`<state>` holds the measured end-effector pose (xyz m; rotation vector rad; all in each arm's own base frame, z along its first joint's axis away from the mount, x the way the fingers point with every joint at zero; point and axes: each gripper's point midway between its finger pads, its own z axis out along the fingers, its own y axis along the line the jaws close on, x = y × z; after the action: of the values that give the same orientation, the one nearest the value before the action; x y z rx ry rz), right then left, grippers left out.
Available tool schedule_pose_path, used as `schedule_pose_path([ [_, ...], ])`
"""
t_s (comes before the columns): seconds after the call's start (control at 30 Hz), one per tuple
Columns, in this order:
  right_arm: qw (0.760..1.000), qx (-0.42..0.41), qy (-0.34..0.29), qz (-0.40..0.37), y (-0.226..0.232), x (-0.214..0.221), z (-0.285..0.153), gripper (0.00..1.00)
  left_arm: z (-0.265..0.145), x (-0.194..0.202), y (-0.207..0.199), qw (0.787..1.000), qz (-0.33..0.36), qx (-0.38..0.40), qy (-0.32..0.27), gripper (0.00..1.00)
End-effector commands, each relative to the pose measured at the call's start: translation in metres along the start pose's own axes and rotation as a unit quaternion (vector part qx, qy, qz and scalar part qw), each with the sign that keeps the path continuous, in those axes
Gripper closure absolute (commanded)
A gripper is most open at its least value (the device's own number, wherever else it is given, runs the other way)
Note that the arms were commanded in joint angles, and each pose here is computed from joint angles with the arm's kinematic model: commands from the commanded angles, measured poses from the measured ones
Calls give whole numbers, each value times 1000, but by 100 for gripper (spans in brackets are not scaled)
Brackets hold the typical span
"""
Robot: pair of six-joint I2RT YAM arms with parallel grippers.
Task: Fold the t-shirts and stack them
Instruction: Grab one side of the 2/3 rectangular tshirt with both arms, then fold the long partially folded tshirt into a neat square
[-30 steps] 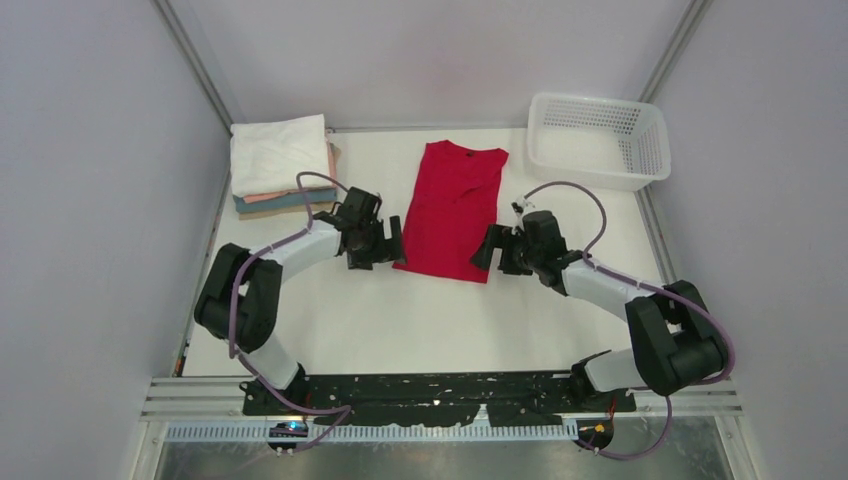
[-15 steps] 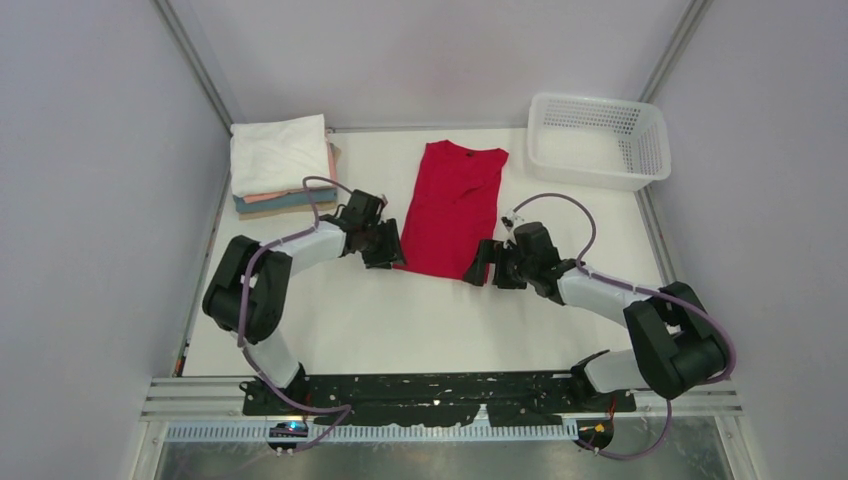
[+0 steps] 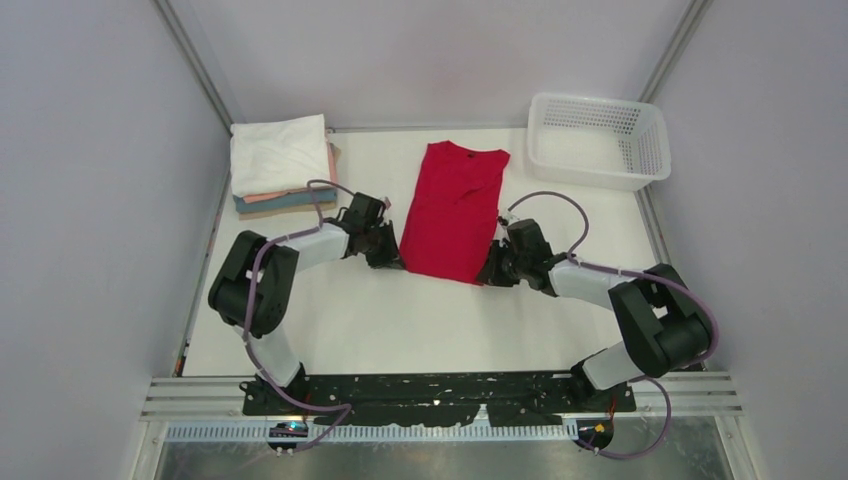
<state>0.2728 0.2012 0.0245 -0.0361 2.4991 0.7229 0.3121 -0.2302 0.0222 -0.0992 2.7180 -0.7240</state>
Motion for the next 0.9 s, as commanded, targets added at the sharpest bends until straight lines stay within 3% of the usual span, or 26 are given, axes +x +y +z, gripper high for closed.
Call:
schedule_pose_path([
  [0.0,999,-6,32,-10,3,15,-10,93,-13,0,-15,999,19,42,-26,100],
  [0.23,991,-90,78,-55,43,37,-61,94,-54,41,-8,996,25,65,-58,100],
  [0.47,968,-183,146,-86,80,74,-133,94,-117,89,-12,986,62,95,-122,100],
  [0.63,938,-290,169,-87,120,91,-183,94,-165,93,-21,966,81,138,-203,100],
  [0.77,915,-361,166,-68,139,94,-198,94,-193,85,-30,948,84,169,-257,100],
  [0.87,912,-374,155,-66,143,91,-202,94,-206,72,-34,940,87,165,-286,100],
])
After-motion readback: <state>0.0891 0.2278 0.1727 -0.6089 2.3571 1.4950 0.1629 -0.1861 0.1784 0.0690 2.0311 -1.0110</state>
